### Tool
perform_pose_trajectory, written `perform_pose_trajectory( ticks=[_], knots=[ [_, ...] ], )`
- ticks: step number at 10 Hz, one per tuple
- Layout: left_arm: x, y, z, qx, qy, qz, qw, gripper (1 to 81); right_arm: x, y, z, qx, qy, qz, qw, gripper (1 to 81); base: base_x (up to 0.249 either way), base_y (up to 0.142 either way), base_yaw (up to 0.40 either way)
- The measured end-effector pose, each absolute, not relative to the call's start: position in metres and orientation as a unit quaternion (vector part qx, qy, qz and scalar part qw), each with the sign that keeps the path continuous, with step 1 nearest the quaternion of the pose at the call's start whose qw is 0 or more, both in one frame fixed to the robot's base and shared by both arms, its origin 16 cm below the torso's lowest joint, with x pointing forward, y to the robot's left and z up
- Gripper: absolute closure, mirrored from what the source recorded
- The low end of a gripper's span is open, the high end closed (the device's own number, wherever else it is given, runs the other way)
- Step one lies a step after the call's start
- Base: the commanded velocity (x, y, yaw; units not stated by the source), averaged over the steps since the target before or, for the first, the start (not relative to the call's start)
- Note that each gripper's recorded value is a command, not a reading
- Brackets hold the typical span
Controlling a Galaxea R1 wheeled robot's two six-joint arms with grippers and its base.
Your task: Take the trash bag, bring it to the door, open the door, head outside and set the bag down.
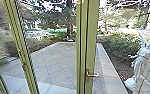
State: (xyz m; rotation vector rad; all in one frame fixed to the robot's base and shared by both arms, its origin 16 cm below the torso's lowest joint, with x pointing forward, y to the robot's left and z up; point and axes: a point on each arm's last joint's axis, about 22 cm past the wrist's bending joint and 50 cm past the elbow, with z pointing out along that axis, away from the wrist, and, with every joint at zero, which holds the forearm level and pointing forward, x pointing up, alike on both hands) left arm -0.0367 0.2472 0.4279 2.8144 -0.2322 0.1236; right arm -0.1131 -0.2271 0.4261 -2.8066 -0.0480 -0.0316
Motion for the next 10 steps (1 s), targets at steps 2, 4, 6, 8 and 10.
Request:
perform_pose_trajectory(
  ticks=[2, 4, 6, 8, 10],
  knots=[
    [-0.0365, 0.2456, 0.4279, 0.983, -0.081, 0.043, 0.158, 81.1, -0.1113, -0.2252, 0.4261, -0.986, -0.017, -0.012, 0.168, 1.0, 0.000, 0.000, 0.221],
    [-0.0368, 0.2456, 0.4279, 0.983, -0.081, 0.043, 0.158, 81.1, -0.1134, -0.2252, 0.4261, -0.986, -0.017, -0.011, 0.167, 1.0, 0.000, 0.000, 0.221],
    [-0.0371, 0.2452, 0.4279, 0.983, -0.081, 0.043, 0.158, 81.1, -0.1132, -0.2261, 0.4260, -0.986, -0.017, -0.012, 0.167, 1.0, 0.000, 0.000, 0.220],
    [-0.0369, 0.2445, 0.4279, 0.983, -0.084, 0.043, 0.158, 81.1, -0.1144, -0.2264, 0.4260, -0.986, -0.017, -0.010, 0.166, 1.0, 0.000, 0.000, 0.219],
    [-0.0369, 0.2444, 0.4279, 0.983, -0.087, 0.044, 0.159, 81.1, -0.1156, -0.2259, 0.4260, -0.986, -0.017, -0.009, 0.167, 1.0, 0.000, 0.000, 0.205]
  ],
)
